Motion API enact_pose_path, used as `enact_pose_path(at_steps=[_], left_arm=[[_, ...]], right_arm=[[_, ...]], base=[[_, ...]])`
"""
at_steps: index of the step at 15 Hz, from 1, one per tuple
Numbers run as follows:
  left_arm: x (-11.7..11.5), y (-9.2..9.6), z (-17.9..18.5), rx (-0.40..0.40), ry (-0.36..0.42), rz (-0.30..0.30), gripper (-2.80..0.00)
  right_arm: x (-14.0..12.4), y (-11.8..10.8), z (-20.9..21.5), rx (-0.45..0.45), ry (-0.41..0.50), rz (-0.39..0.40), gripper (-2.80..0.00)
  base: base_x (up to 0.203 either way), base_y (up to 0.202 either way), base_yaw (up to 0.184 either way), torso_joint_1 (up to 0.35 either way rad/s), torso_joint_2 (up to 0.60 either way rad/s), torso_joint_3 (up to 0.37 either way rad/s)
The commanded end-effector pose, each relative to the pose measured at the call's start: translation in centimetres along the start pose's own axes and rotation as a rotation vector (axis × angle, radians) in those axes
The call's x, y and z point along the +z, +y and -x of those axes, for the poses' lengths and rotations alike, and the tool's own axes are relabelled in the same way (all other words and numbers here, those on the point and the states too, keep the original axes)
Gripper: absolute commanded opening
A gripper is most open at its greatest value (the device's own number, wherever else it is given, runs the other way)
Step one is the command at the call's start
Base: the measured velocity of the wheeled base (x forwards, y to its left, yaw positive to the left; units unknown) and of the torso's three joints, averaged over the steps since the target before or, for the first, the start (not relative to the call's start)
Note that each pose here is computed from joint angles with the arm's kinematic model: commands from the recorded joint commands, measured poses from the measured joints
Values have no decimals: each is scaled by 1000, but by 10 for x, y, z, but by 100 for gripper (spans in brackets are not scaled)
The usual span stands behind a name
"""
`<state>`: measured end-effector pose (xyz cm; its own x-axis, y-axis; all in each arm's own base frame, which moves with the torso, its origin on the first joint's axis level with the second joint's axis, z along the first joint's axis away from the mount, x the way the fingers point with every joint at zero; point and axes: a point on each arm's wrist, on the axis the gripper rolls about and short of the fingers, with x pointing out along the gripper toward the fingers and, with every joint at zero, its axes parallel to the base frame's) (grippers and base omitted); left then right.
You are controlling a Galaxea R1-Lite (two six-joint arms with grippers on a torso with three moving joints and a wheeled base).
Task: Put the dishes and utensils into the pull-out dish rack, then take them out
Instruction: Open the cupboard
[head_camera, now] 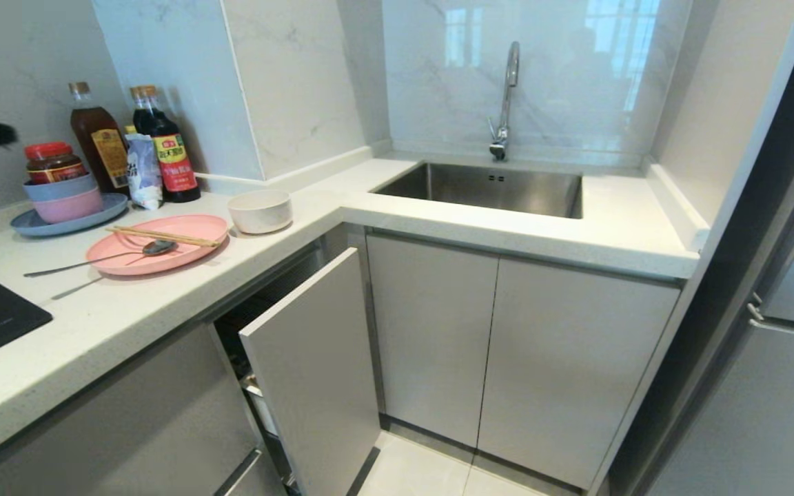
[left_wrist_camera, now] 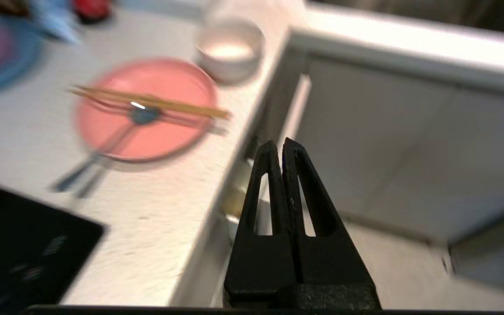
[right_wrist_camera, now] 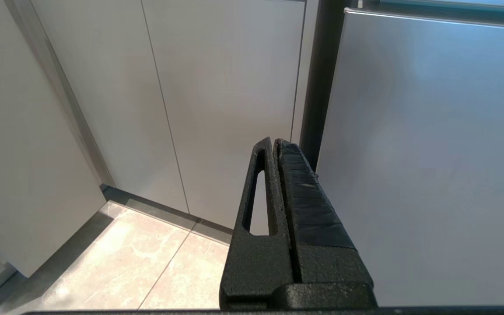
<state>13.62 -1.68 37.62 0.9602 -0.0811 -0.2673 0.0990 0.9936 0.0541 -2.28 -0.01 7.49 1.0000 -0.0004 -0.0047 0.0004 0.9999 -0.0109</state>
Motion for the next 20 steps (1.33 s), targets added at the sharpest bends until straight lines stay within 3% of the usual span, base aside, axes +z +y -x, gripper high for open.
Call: enact_pose_path(at_steps=[1, 3, 5, 9, 15, 20], left_arm=[[-10, -16, -61, -64, 158, -28, -280], [-21, -33, -98, -72, 255, -57, -280], [-34, -55, -135, 17, 340, -80, -280], [-50, -79, -191, 191, 406, -26, -280], [-81, -83, -256, 376, 482, -27, -280], [-100, -88, -287, 375, 533, -37, -280]], right_arm=[[0, 0, 0, 0, 0, 0, -280], [0, 0, 0, 0, 0, 1, -280], [0, 0, 0, 0, 0, 0, -280], [0, 0, 0, 0, 0, 0, -280], [0, 0, 0, 0, 0, 1, -280], [0, 0, 0, 0, 0, 0, -280]], base=[[0, 0, 0, 0, 0, 0], [0, 0, 0, 0, 0, 0], [0, 0, 0, 0, 0, 0], [0, 0, 0, 0, 0, 0], [0, 0, 0, 0, 0, 0], [0, 0, 0, 0, 0, 0]])
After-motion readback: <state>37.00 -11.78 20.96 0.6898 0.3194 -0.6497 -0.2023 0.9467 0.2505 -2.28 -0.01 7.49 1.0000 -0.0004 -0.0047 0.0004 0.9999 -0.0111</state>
